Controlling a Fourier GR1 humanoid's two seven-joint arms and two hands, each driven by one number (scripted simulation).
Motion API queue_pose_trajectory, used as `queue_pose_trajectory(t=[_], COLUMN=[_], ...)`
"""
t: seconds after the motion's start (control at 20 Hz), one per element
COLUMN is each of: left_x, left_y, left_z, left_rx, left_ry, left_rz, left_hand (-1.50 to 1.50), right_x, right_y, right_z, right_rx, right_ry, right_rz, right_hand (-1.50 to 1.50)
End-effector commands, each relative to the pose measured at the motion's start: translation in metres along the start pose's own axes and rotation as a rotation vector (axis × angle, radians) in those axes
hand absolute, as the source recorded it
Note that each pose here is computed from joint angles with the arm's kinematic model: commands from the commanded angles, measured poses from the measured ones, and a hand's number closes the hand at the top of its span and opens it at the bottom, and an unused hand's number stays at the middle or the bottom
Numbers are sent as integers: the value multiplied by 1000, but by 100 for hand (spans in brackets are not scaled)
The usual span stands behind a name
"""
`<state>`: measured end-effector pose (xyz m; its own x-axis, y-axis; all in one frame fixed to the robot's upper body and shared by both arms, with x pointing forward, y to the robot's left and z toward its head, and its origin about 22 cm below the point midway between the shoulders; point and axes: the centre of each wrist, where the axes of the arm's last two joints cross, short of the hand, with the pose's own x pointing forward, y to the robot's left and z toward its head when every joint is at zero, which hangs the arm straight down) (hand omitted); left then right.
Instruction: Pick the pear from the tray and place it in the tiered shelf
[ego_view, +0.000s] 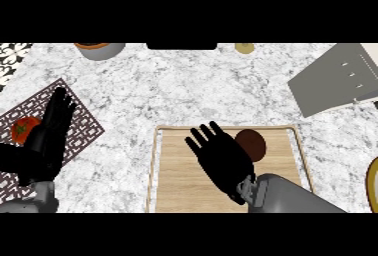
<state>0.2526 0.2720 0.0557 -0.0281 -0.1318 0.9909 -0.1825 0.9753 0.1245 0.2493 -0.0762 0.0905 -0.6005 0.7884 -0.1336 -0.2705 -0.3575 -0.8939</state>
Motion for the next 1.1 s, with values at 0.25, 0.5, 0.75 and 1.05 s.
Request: queue_pose_trajectory(t=[0.25,0.5,0.75,1.05], left_x=[-11,-8,7,14], left_y=[-5,-2,0,-7], left_z=[-1,4,6,2], left_rx=[-20,4,3,-1], left_ry=[2,9,-8,-8], left_rz=[6,8,-6,-10], left_hand=[0,0,0,0], right_x=[-23,-11,-8,-20], right_y=[11,39,49,62], right_z=[-17,-11,-36,-47], right_rx=[-7,-6,64,35], right_ry=[-43,-53,-24,-80], right_rz=[-21,-32,-24,103], right_hand=[-150,-150,-150,150])
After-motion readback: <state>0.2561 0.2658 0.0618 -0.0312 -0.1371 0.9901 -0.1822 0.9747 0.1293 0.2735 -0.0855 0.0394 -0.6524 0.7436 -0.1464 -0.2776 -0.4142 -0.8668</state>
